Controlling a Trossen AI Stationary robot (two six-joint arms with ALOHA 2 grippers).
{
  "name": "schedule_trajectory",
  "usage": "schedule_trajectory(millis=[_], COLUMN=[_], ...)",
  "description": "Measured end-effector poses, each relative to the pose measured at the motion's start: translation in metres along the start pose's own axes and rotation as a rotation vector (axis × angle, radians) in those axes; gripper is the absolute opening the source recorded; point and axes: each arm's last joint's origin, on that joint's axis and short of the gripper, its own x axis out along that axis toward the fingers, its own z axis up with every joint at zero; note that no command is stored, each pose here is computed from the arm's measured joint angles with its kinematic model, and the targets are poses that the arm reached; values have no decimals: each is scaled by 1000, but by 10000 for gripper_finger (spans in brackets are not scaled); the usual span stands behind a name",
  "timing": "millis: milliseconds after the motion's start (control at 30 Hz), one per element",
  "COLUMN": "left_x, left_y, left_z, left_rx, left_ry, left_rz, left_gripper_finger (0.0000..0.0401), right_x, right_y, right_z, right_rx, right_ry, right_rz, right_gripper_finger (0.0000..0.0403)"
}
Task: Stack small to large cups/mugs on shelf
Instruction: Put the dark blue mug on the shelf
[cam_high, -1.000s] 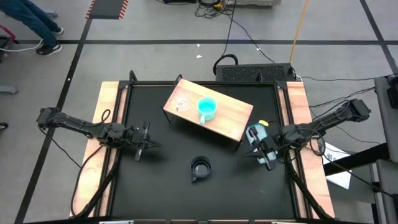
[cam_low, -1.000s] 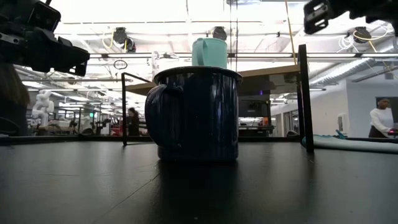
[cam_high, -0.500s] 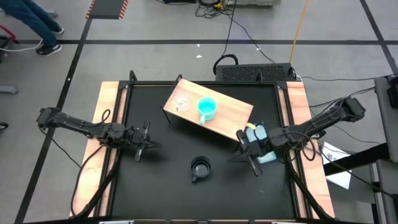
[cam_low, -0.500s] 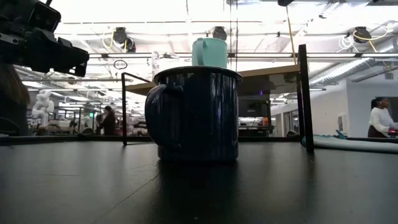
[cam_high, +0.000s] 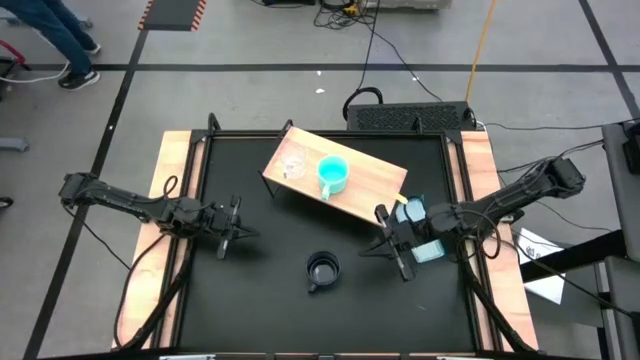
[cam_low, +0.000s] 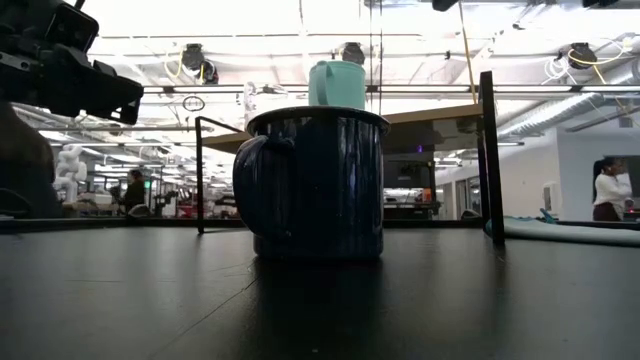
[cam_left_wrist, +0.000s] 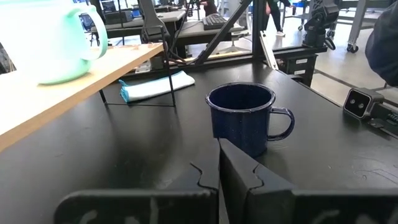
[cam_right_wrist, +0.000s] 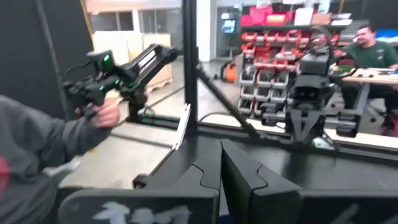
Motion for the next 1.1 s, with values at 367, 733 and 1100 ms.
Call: schedule_trajectory(millis=[367, 733, 1100], left_x=[0, 0, 0], left_y=[0, 0, 0], left_z=[-1, -2, -7], left_rx=[-10, -10, -13], left_ry=[8, 24, 71], left_rz=[0, 3, -1], left_gripper_finger=[8, 8, 8], right_x=[20, 59, 90], right_y=[-8, -4, -3], right_z=[-2, 17, 25], right_rx=[-3, -113, -171], right_ry=[104, 435, 659], right_rz=[-22, 68, 106], right_gripper_finger=[0, 0, 0])
